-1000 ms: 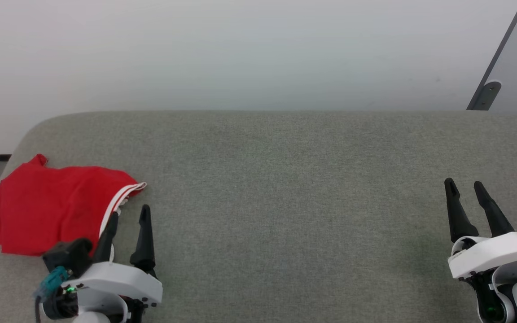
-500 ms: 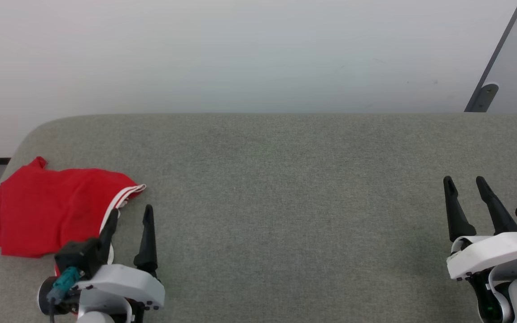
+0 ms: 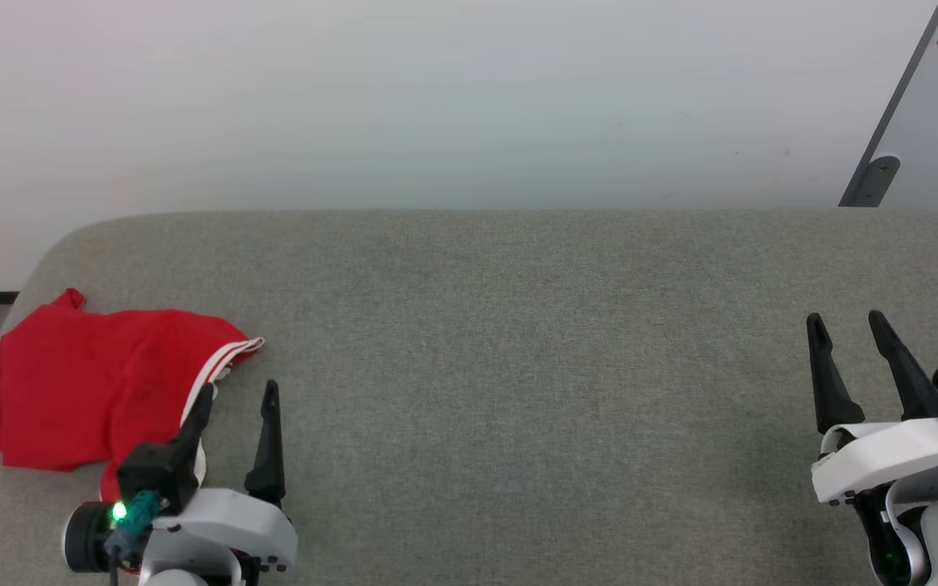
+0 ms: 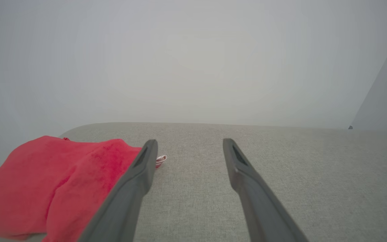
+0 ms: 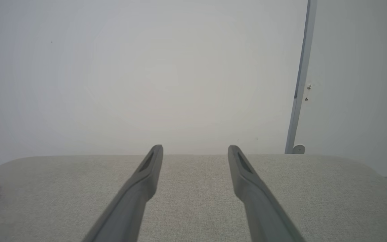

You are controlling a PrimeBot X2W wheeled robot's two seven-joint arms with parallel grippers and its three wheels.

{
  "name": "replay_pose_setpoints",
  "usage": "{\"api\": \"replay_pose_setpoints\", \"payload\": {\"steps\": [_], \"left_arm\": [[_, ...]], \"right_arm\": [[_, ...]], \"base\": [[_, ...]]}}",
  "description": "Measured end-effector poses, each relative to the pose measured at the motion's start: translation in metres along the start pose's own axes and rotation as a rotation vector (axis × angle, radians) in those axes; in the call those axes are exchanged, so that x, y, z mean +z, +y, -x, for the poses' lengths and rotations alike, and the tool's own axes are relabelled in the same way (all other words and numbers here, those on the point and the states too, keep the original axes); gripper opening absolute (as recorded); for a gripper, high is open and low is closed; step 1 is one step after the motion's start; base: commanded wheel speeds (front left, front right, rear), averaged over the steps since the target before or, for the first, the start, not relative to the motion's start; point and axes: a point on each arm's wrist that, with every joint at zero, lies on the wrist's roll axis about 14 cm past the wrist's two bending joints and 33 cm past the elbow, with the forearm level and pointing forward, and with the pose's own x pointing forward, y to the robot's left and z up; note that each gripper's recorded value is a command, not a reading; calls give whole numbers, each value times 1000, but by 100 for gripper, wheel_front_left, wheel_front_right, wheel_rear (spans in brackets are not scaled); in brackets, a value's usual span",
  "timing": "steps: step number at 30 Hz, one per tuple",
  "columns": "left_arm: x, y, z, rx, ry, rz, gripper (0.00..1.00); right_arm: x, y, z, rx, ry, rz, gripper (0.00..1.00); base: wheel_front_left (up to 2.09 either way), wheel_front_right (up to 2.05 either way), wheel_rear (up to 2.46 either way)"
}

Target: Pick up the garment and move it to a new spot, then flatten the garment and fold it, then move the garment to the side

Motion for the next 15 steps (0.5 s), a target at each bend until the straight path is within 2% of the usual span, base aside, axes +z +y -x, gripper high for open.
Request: {"api": "replay_pose_setpoints", "payload": {"steps": [15], "left_arm": [[0,5,2,-3,-16,-54,100]], "right_arm": [[4,0,0,9,-23,66,100]], "base": [[0,0,0]]}}
